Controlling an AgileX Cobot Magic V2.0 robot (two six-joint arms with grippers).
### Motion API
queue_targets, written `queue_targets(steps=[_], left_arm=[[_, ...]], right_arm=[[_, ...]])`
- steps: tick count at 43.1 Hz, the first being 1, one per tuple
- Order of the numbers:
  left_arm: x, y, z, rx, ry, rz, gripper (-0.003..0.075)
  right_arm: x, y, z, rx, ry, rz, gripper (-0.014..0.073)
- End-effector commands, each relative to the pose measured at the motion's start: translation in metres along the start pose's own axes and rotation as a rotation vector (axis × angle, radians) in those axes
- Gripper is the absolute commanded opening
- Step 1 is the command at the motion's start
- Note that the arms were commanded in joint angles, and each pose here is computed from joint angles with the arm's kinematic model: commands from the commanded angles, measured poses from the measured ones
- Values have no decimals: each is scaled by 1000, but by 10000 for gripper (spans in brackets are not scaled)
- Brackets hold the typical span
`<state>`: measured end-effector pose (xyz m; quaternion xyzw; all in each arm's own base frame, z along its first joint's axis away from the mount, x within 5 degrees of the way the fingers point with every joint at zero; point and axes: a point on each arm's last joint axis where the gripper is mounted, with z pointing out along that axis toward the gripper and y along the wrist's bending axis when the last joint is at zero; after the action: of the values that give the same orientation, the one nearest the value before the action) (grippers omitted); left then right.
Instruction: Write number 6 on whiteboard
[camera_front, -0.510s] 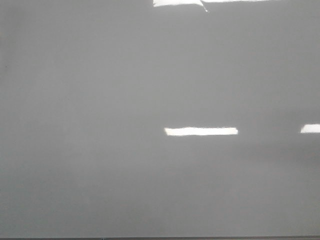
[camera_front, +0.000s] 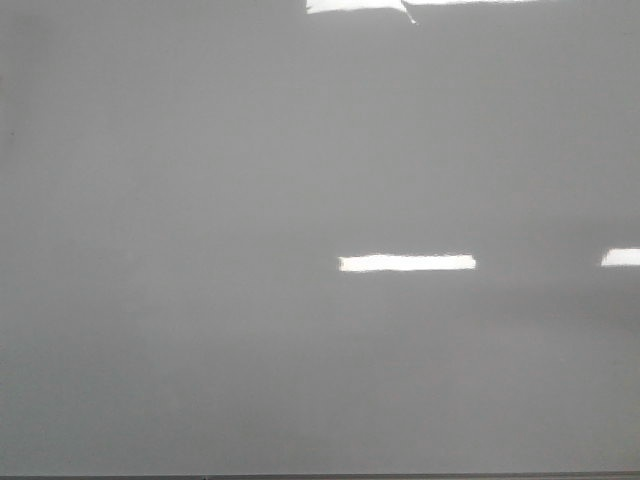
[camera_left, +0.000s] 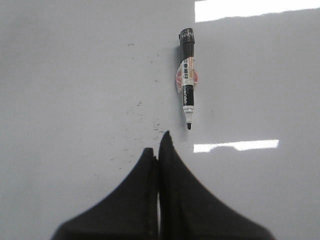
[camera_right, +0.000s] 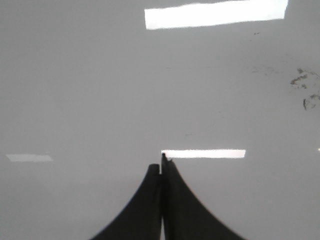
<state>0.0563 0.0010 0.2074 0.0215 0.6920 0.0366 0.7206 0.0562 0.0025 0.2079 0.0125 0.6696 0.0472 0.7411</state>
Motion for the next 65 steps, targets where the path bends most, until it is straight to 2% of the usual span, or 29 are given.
queue_targets(steps=[1, 25, 35, 44, 50, 60, 65], left_arm=[[-8, 1, -2, -17, -98, -13, -20], [-9, 2, -2, -19, -108, -13, -20], [-24, 4, -4, -40, -239, -13, -20], [-62, 6, -13, -40, -312, -15, -20], [-94, 8, -18, -28, -292, -14, -20], [-143, 10, -9, 3, -141, -11, -20], [-162, 11, 3, 23, -24, -9, -20]], right_arm=[[-9, 1, -2, -6, -96, -10, -68], [-9, 1, -2, -6, -96, -10, -68], [-16, 1, -3, -8, -120, -10, -68], [-48, 4, -8, -8, -118, -10, -66], [-78, 6, -14, -5, -100, -16, -66], [-126, 10, -6, 6, 35, -18, -66], [-145, 12, 6, 7, 155, -89, -66]])
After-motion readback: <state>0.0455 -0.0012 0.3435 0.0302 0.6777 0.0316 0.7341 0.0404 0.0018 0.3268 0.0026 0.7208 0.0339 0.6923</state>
